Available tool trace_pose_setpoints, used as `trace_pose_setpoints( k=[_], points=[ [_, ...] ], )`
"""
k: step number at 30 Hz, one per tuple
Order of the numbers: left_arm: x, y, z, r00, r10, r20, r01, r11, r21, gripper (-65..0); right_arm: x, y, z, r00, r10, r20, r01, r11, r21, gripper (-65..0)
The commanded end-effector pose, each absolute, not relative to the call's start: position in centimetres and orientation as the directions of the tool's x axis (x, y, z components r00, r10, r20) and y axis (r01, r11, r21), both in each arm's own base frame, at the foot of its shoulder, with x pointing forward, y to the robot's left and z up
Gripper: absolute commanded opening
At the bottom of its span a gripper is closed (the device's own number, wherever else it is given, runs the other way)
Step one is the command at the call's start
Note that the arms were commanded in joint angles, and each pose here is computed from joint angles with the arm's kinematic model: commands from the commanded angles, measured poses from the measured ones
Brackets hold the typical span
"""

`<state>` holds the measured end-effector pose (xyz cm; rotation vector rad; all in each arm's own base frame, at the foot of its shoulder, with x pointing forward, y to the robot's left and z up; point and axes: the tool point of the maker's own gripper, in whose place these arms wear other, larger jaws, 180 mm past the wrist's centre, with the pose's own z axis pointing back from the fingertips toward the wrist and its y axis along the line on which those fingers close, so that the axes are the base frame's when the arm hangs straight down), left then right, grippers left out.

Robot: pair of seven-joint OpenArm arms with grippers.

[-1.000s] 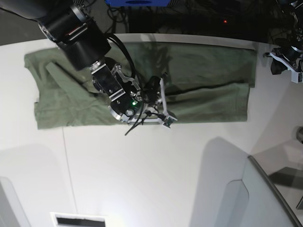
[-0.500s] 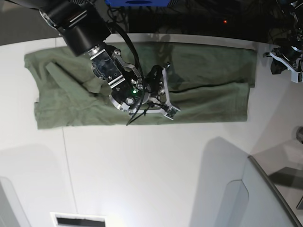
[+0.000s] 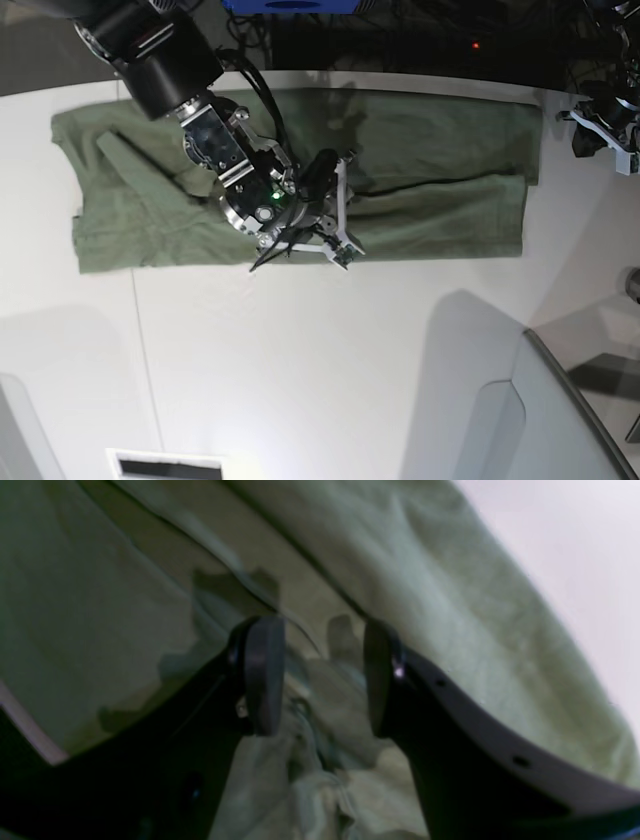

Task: Layout the t-shirt on the table in an organized manner, then fold the t-shirt properly
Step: 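Lower the right gripper and pinch the shirt fabric at its middle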

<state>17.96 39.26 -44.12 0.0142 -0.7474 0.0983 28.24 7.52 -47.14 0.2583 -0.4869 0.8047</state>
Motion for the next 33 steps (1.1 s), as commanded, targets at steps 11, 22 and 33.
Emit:
trace_pose_setpoints(
  k=[11,22,33],
  points=[
    [18.9,40.2,-42.7,0.702,0.061,0.710,-0.085,0.996,-0.001,-65.0,29.8,7.5,-47.4,0.587,0.617,0.523,-0.738,0.674,0.032,-40.7],
    [18.9,40.1,-42.7,0.702,0.062,0.710,-0.085,0.996,-0.003,-65.0,29.7,7.6,-47.3,0.587,0.618,0.523,-0.738,0.674,0.033,-64.4],
    [18.6,40.2,-43.0,0.707,0.072,0.704,-0.092,0.996,-0.010,-65.0,28.7,8.2,-45.1,0.578,0.623,0.527,-0.745,0.666,0.029,-64.4]
  ],
)
